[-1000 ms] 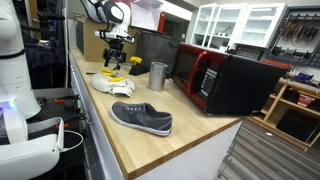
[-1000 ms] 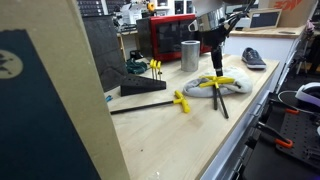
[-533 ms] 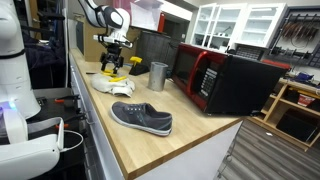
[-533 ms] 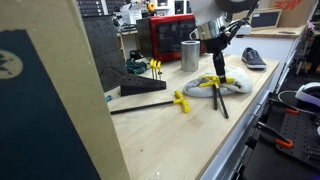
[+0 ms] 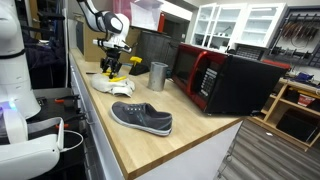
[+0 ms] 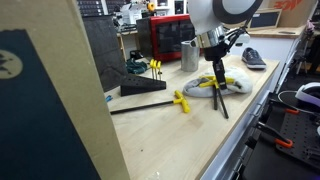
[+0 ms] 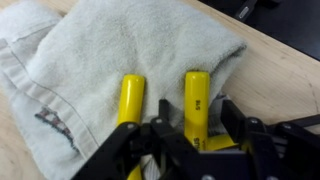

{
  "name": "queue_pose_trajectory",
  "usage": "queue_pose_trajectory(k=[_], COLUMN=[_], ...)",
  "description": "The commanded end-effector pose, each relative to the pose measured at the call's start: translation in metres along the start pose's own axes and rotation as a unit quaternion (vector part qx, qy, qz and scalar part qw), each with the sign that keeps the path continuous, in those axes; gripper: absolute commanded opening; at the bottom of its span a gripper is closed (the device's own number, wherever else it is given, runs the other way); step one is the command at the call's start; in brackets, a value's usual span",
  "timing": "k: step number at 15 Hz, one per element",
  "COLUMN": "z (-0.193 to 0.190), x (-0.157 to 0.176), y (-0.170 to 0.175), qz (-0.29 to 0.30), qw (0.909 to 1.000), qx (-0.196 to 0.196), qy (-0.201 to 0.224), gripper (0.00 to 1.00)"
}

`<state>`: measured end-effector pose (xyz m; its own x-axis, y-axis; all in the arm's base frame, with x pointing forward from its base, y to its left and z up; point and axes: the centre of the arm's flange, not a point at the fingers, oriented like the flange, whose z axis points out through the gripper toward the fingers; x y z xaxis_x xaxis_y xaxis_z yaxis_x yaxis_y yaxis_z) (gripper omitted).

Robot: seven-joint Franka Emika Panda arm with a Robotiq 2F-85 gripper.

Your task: Put the things with the yellow handle on the stand

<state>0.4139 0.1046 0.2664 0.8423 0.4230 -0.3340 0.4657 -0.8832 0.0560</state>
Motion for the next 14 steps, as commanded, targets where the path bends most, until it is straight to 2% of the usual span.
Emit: queue_pose_trajectory(k=[1,5,7,14], z=[-0.001,-0.011,-0.016,-0.054], x=[-0.003,-0.009,-0.013,-0.036], y=[-0.004,-0.008,-0.012,-0.023], qz=[0.003,-0.014,-0.022,-0.045], qw=[0.9998,0.9993,0.9986,0.9932], qx=[-0.011,-0.026,-0.039,-0.081], qy=[0.016,0.025,0.029,0.070], gripper=[0.27,0.01,0.06,0.06])
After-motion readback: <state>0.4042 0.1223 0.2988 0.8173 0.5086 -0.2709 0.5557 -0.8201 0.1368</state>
